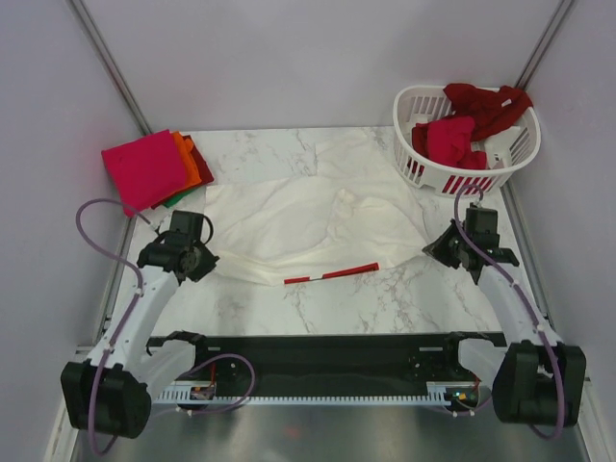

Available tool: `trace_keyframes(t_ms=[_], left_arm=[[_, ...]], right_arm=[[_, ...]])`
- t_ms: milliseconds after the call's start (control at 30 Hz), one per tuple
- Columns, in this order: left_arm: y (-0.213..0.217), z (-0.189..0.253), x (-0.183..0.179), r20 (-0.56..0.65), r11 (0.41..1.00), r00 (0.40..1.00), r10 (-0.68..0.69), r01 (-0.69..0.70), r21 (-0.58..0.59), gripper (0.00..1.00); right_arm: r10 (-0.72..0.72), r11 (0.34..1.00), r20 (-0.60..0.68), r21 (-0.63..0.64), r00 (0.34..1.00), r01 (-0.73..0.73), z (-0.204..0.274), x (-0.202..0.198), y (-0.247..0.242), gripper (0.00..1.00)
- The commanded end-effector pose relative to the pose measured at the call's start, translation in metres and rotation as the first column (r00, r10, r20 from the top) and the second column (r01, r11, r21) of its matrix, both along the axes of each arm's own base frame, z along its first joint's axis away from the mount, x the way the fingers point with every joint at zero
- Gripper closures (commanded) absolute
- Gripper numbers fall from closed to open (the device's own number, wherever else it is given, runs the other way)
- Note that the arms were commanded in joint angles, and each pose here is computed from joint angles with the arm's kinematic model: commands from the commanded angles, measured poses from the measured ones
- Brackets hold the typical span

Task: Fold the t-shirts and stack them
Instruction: Fold the tshirt

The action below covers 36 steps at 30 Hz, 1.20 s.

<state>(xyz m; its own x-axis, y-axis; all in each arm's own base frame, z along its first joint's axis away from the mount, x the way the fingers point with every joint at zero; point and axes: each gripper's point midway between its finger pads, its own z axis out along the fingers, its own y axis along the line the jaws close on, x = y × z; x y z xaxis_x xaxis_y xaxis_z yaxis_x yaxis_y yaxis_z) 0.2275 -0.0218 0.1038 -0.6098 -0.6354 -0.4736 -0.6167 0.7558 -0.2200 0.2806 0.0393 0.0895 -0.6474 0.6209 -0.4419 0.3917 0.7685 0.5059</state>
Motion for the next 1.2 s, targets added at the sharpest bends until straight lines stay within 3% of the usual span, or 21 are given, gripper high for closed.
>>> trace_keyframes(t_ms=[0, 67, 133, 167, 200, 233, 267, 300, 367, 433, 500, 600, 667, 800, 867, 967, 1167], left_arm=[[-0.009, 0.009, -0.031, -0.034, 0.996, 0.999, 0.024, -0.027, -0.081, 0.98], [-0.008, 0.014, -0.042, -0.06, 0.995, 0.998, 0.031, -0.036, -0.088, 0.97], [-0.011, 0.021, -0.049, -0.075, 0.993, 0.997, 0.03, -0.038, -0.108, 0.87], [-0.012, 0.022, -0.061, -0.096, 0.992, 0.995, 0.025, -0.036, -0.117, 0.83], [-0.018, 0.023, -0.067, -0.103, 0.988, 0.995, 0.008, -0.024, -0.154, 0.72], [-0.022, 0.024, -0.072, -0.095, 0.984, 0.995, 0.004, -0.021, -0.177, 0.61], [-0.024, 0.026, -0.082, -0.08, 0.98, 0.997, -0.01, -0.006, -0.198, 0.51], [-0.029, 0.03, -0.089, -0.071, 0.974, 0.997, -0.028, 0.012, -0.226, 0.37], [-0.025, 0.039, -0.102, -0.034, 0.976, 0.999, -0.042, 0.033, -0.214, 0.28], [-0.019, 0.046, -0.104, -0.002, 0.983, 0.999, -0.054, 0.053, -0.175, 0.28], [-0.016, 0.048, -0.095, 0.035, 0.986, 0.997, -0.065, 0.069, -0.15, 0.32], [-0.021, 0.033, -0.077, 0.0, 0.984, 0.996, -0.09, 0.089, -0.154, 0.4], [-0.027, 0.03, -0.067, -0.013, 0.978, 0.995, -0.103, 0.099, -0.185, 0.49], [-0.039, 0.043, -0.038, 0.046, 0.967, 0.994, -0.103, 0.111, -0.23, 0.53], [-0.033, 0.041, -0.022, 0.059, 0.977, 0.994, -0.092, 0.101, -0.186, 0.51], [-0.023, 0.017, -0.011, -0.014, 0.99, 0.998, -0.059, 0.057, -0.129, 0.52], [-0.028, -0.029, -0.004, -0.05, 0.988, 0.998, -0.029, 0.021, -0.154, 0.57]], right_arm=[[-0.074, 0.997, -0.034, -0.016, 0.997, 0.073, 0.006, -0.033, -0.009, 1.0], [-0.123, 0.991, -0.036, -0.055, 0.992, 0.121, 0.012, -0.045, -0.019, 1.0], [-0.163, 0.984, -0.057, -0.076, 0.985, 0.158, 0.015, -0.054, -0.027, 1.0], [-0.178, 0.981, -0.056, -0.085, 0.982, 0.173, 0.018, -0.057, -0.03, 0.94], [-0.192, 0.979, -0.061, -0.082, 0.98, 0.187, 0.019, -0.059, -0.03, 0.85], [-0.198, 0.978, -0.058, -0.079, 0.979, 0.193, 0.021, -0.063, -0.03, 0.63], [-0.202, 0.977, -0.051, -0.079, 0.978, 0.198, 0.023, -0.065, -0.03, 0.13], [-0.203, 0.977, -0.043, -0.081, 0.978, 0.199, 0.025, -0.065, -0.03, 0.02], [-0.211, 0.973, -0.029, -0.099, 0.977, 0.207, 0.029, -0.066, -0.034, 0.02], [-0.196, 0.976, 0.013, -0.098, 0.981, 0.196, 0.041, -0.059, -0.034, 0.02], [-0.134, 0.99, 0.067, -0.043, 0.989, 0.137, 0.055, -0.05, -0.021, 0.02], [-0.007, 0.998, 0.24, 0.067, 0.971, -0.009, 0.084, -0.021, 0.013, 0.05], [0.107, 0.991, 0.217, 0.061, 0.97, -0.123, 0.08, -0.017, 0.046, 0.14], [0.31, 0.951, 0.189, -0.049, 0.932, -0.306, 0.082, -0.005, 0.109, 0.32], [0.421, 0.907, 0.143, -0.052, 0.896, -0.418, 0.07, -0.005, 0.146, 0.3], [0.547, 0.837, 0.09, -0.072, 0.832, -0.542, 0.051, -0.006, 0.192, 0.23], [0.638, 0.768, 0.064, -0.114, 0.767, -0.63, 0.038, 0.02, 0.248, 0.23]])
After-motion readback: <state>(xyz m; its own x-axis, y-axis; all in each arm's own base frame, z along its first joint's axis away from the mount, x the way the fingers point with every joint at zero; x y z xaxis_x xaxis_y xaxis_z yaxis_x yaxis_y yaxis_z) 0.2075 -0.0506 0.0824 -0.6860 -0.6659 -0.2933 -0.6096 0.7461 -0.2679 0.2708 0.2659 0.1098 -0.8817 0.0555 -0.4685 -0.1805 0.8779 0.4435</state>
